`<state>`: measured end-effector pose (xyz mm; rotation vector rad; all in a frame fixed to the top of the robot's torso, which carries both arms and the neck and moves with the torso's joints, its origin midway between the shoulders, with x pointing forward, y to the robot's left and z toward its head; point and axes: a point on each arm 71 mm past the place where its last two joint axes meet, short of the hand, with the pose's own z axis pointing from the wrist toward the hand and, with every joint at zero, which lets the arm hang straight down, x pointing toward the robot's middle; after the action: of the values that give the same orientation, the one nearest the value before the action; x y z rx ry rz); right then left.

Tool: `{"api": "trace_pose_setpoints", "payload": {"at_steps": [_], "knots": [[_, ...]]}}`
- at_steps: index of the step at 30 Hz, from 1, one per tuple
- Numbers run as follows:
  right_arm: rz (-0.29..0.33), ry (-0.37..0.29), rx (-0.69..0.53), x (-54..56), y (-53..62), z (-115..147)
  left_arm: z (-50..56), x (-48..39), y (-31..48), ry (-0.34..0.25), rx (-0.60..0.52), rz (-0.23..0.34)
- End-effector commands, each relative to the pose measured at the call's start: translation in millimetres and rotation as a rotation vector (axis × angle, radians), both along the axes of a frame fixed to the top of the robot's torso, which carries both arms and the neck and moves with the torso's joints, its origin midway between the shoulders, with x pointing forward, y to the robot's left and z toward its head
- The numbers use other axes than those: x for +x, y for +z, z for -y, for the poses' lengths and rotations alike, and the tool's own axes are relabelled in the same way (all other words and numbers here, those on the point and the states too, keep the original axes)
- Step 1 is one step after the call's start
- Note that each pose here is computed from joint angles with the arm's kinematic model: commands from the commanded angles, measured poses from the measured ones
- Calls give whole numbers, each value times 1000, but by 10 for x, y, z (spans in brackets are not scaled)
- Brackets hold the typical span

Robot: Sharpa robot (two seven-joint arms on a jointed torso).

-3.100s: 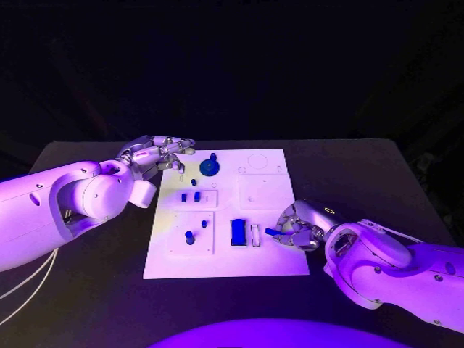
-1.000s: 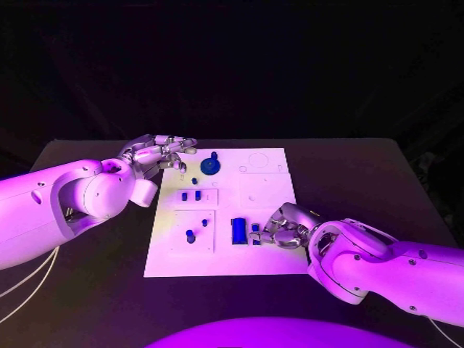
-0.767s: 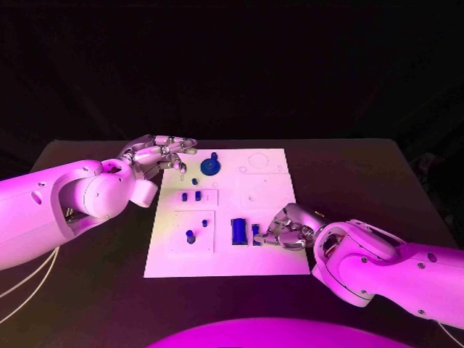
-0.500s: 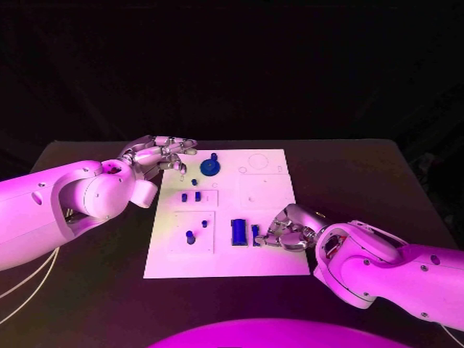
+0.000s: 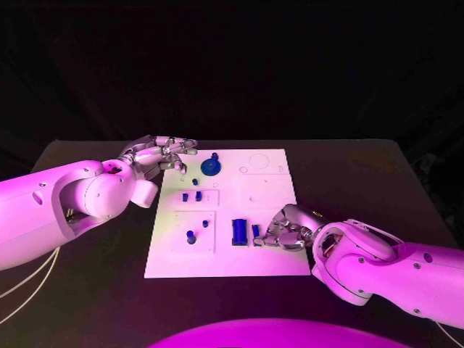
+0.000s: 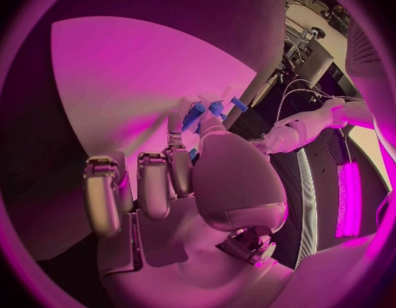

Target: Assemble the parts on the task board

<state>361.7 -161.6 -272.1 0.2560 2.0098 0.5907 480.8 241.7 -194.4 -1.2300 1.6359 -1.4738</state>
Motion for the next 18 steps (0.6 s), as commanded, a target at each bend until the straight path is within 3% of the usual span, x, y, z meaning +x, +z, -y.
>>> {"api": "trace_pose_setpoints", "payload": {"at_steps": [1, 12, 18], "knots": [[-14, 36, -19, -16, -39, -32, 24, -6, 10, -18, -7, 6], [23, -10, -32, 106, -98, 16, 29, -5, 9, -19, -7, 5], [38, -4, -20, 111, -82, -2, 26, -6, 9, -18, -6, 5]]}}
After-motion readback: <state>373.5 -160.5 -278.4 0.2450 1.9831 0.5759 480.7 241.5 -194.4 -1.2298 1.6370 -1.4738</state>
